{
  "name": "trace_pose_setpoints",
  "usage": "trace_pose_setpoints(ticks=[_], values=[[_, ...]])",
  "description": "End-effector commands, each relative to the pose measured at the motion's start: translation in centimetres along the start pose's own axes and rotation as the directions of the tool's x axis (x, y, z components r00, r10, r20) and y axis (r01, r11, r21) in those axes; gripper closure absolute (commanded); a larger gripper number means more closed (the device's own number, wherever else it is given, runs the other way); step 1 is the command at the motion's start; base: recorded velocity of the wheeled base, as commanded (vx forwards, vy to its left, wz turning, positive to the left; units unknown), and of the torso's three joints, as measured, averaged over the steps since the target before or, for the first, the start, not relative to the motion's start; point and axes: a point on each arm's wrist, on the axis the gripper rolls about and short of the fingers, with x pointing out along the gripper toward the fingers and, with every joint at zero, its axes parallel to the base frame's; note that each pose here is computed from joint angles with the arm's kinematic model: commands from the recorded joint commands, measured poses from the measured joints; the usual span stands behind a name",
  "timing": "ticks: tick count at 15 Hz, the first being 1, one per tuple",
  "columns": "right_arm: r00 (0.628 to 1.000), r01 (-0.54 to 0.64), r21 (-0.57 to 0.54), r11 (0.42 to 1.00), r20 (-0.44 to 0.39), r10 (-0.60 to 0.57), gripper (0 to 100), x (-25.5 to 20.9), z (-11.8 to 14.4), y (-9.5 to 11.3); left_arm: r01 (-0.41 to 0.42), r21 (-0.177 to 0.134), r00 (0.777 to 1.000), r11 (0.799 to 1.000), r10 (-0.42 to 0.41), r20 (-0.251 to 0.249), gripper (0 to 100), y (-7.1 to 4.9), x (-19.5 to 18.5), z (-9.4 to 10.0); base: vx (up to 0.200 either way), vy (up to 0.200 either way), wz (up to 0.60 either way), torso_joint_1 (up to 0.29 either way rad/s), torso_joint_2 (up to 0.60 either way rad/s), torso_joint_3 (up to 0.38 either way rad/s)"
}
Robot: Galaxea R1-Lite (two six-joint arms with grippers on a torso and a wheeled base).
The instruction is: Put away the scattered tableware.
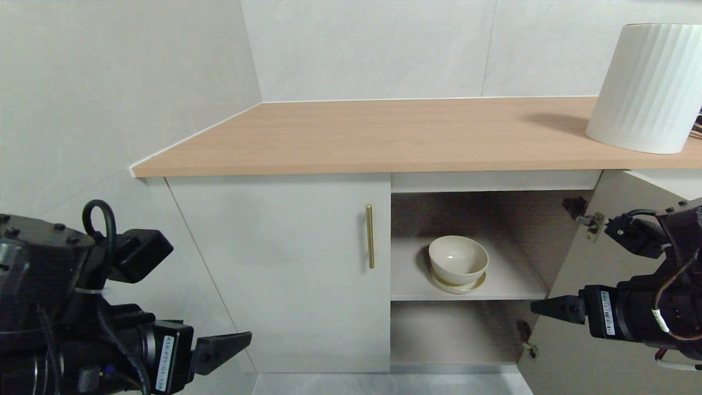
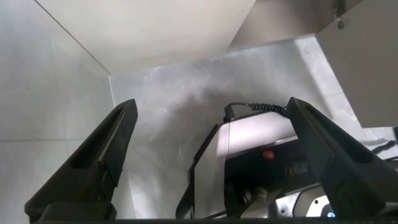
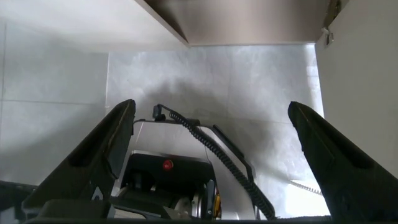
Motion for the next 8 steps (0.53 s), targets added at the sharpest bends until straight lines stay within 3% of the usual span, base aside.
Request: trace_pose_setpoints(ticks=[1,8], values=[[1.0,0.004,-0.001,1.0,-0.008,-0.004,0,0.24,-0.01,0.02,-0.014,0.006,0.999,1.0,0.014,-0.04,0,-0.23,1.18,0.17,0.0,0.0,0.0,0.0,0.0,0.0],[1.0,0.007,-0.002,1.0,-0.015,-0.007,0,0.37,-0.07,0.0,-0.016,0.014,0.997,1.0,0.017,-0.07,0,-0.48,1.96,0.13,-0.2,0.0,0.0,0.002,0.0,0.001]])
